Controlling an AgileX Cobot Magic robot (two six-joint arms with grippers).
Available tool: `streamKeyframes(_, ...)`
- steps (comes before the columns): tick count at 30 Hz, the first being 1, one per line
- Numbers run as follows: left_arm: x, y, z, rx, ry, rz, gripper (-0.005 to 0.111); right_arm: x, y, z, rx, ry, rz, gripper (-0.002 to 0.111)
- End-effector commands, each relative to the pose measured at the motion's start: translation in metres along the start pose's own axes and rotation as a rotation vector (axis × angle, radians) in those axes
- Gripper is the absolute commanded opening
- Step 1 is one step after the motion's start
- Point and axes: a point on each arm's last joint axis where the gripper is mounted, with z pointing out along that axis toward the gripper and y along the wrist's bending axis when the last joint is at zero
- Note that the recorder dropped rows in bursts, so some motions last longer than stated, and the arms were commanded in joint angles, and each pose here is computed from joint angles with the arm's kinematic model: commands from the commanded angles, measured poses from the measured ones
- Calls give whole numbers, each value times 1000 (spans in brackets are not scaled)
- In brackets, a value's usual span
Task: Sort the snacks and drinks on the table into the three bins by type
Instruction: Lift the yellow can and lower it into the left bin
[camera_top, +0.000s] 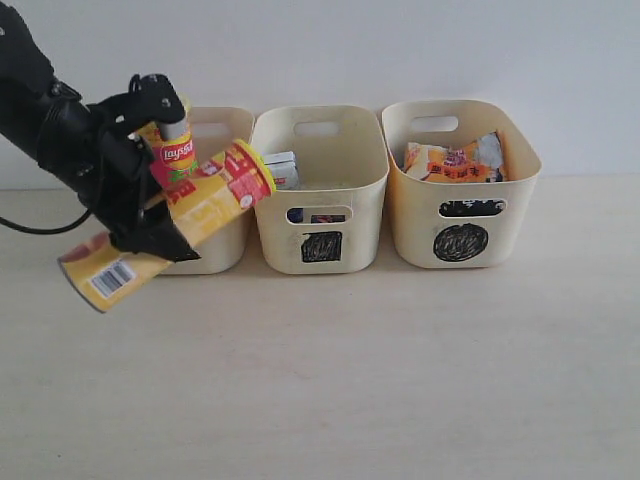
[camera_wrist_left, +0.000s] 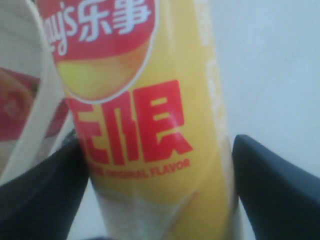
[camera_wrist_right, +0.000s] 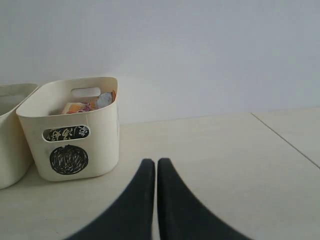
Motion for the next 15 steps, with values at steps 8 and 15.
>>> streamKeyframes(8,-35,21,-38,-269,-397,-302,4,1,0,0,7,-7,0,0)
streamKeyframes(15,-41,45,-55,-543,-584,-414,4,1,0,0,7,-7,0,0)
